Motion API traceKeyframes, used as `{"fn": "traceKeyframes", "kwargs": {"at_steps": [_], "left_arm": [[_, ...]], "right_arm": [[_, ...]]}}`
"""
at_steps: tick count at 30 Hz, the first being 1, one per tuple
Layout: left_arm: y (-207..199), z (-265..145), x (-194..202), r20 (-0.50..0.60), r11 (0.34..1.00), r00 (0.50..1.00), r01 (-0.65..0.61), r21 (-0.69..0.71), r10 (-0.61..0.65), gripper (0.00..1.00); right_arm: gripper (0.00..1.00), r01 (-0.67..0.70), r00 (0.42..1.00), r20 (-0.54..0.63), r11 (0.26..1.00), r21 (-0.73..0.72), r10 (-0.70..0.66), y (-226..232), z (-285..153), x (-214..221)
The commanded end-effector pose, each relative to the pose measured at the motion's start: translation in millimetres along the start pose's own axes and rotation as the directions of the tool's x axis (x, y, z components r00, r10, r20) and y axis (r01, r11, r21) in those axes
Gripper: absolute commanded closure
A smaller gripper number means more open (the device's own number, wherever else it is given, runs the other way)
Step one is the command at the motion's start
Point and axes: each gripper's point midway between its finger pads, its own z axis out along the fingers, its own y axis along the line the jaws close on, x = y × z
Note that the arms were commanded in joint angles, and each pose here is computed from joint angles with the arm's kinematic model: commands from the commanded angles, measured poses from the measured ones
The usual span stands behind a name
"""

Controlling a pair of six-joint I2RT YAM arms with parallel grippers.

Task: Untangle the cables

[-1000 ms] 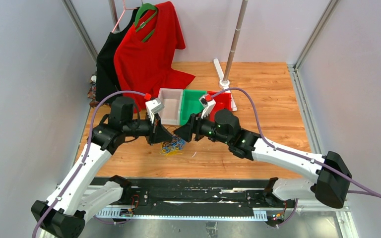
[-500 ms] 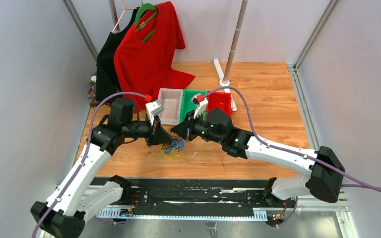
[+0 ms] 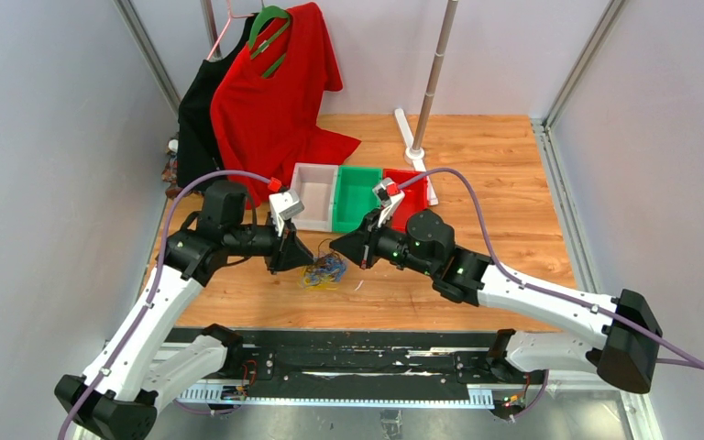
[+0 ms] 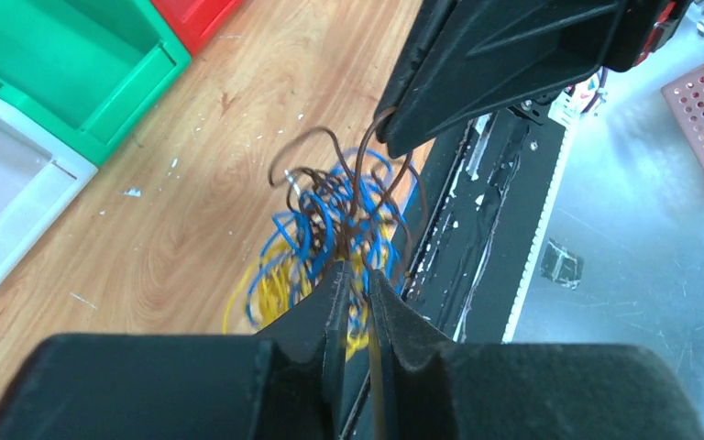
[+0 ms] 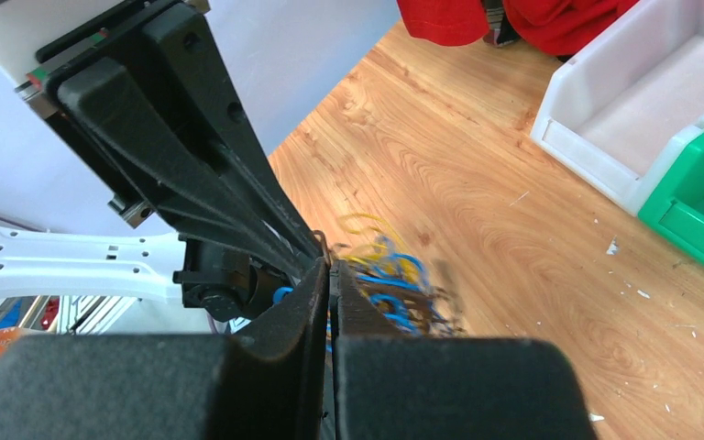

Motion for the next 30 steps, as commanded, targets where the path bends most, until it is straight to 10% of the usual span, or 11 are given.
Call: {"fn": "traceKeyframes", "kwargs": {"at_steps": [1, 11, 20, 30], "left_arm": [[-9.4, -4.6, -11.5, 0.026, 0.999, 0.999, -0.030, 0.024, 0.030, 0.83], [-27.6, -0.8, -14.2, 0.035, 0.987, 0.999, -0.028, 0.161, 0.022, 0.40], [-26.9, -9.7, -18.8, 0.029, 0.946, 0.963, -0.269, 0.179, 0.268, 0.49], [-32.3, -12.3, -17.8, 0.039, 0.941, 0.960, -0.279, 0.193, 0.276, 0.65]], "right_arm": [[1.00, 0.024, 1.000, 0.015, 0.999, -0.046, -0.024, 9.2, -8.0, -1.3], [0.99, 0.052, 0.998, -0.024, 0.994, -0.092, -0.054, 21.9, -6.6, -0.1], [0.99, 0.087, 0.986, -0.115, 0.963, -0.256, -0.119, 55.6, -4.3, 3.1], [0.99, 0.037, 0.983, -0.155, 0.931, -0.364, -0.100, 79.7, -1.8, 2.1]]}}
